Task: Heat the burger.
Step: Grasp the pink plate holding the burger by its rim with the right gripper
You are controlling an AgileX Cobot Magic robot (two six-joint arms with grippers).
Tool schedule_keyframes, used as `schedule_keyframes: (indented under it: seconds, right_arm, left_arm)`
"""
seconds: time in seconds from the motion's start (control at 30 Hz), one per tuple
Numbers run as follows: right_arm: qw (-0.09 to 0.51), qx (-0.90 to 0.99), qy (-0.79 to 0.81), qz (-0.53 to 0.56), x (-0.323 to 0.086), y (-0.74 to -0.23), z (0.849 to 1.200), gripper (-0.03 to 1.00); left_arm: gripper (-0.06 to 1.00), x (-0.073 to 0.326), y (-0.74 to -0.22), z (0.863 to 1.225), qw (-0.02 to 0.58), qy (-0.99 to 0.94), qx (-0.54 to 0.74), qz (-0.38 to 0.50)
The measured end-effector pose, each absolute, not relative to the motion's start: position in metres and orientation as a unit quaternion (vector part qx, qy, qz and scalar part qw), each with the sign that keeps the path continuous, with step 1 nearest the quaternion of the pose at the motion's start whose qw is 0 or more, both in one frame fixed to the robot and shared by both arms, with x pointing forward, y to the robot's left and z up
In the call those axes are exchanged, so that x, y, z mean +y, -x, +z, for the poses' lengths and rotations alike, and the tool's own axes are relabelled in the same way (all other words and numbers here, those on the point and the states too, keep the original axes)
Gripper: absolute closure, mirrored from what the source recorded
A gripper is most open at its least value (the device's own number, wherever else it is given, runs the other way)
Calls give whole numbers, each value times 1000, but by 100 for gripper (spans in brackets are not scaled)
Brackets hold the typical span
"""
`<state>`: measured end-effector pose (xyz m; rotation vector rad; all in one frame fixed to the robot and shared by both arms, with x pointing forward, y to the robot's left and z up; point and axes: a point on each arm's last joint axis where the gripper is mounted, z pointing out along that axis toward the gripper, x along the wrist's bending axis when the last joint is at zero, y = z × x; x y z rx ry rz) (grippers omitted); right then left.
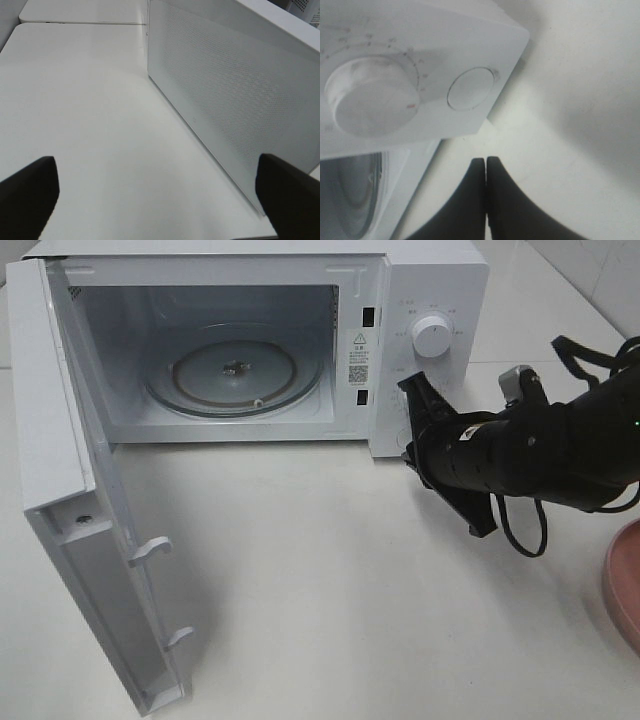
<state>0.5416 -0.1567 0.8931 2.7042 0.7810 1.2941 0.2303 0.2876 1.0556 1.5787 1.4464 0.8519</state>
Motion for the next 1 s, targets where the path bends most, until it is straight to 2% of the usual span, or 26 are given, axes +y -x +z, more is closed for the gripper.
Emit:
schedule_keyframes:
  seconds: [0.63, 1.0]
  right_arm:
    - [41, 609, -728, 313, -151, -505, 932, 93]
    - [30, 757, -625, 190, -155, -490, 954, 90]
  left_arm:
    - [-5, 288, -230, 1056, 406, -626, 573, 338]
    - [-5, 288, -230, 1056, 406, -626, 573, 338]
